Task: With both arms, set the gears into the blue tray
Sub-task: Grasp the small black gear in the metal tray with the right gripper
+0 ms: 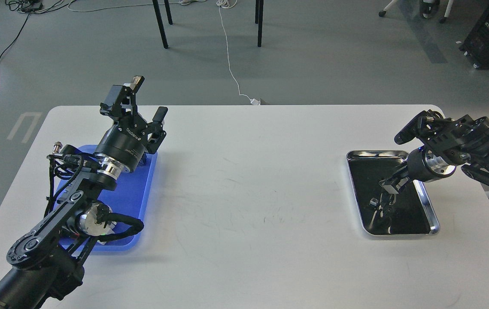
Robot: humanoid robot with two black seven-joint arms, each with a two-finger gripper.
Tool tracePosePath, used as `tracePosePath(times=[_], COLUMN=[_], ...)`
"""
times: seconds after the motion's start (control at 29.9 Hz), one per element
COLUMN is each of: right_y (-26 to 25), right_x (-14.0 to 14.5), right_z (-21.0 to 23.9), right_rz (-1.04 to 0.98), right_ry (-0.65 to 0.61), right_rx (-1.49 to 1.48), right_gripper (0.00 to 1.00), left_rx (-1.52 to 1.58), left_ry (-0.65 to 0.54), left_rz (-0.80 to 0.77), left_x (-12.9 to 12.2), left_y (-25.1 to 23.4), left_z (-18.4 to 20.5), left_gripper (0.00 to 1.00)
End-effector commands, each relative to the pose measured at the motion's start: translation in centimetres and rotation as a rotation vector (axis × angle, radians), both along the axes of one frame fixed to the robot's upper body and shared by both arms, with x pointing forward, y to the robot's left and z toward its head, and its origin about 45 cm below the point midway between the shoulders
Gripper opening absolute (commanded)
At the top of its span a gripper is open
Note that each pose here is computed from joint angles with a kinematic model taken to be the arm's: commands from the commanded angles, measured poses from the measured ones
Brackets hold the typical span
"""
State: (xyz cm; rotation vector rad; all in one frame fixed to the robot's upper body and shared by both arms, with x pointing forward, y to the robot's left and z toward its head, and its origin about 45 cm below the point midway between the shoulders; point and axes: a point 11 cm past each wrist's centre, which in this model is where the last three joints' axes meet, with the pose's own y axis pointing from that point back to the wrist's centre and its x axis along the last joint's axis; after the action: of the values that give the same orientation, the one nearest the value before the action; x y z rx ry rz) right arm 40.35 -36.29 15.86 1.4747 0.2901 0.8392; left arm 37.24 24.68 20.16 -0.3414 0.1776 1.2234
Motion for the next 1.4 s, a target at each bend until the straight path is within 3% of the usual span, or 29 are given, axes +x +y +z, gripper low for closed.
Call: tracePosePath(times=[0.0, 0.37, 0.63, 1.07, 1.37], right_y=[0.4, 0.2, 0.6, 1.2, 1.1], right_x=[0.2, -0.1, 0.0, 0.2, 0.3], right_z=[-0.1, -1.1, -1.4, -1.5, -1.4], right_rz=[0.006, 0.002, 0.008, 0.02, 0.016], right_ry=[-0.004, 0.008, 0.01, 0.007, 0.004], right_rx=[-0.003, -0.012, -0.014, -0.012, -0.016], right_gripper=[0.54, 0.5, 0.37, 0.36, 0.21], left_rx=[0.002, -0.001, -0.002, -0.002, -0.002], left_ry=[0.002, 0.0, -0.002, -0.002, -0.002], left_rz=[0.004, 0.006, 0.005, 0.005, 0.004], left_x=[-0.1, 0.0, 0.0, 0.0, 0.0], left_y=[0.2, 0.3, 0.3, 0.3, 0.2], left_z=[-0.1, 0.0, 0.0, 0.0, 0.1], left_gripper=[0.98, 0.98, 0.98, 0.98, 0.98])
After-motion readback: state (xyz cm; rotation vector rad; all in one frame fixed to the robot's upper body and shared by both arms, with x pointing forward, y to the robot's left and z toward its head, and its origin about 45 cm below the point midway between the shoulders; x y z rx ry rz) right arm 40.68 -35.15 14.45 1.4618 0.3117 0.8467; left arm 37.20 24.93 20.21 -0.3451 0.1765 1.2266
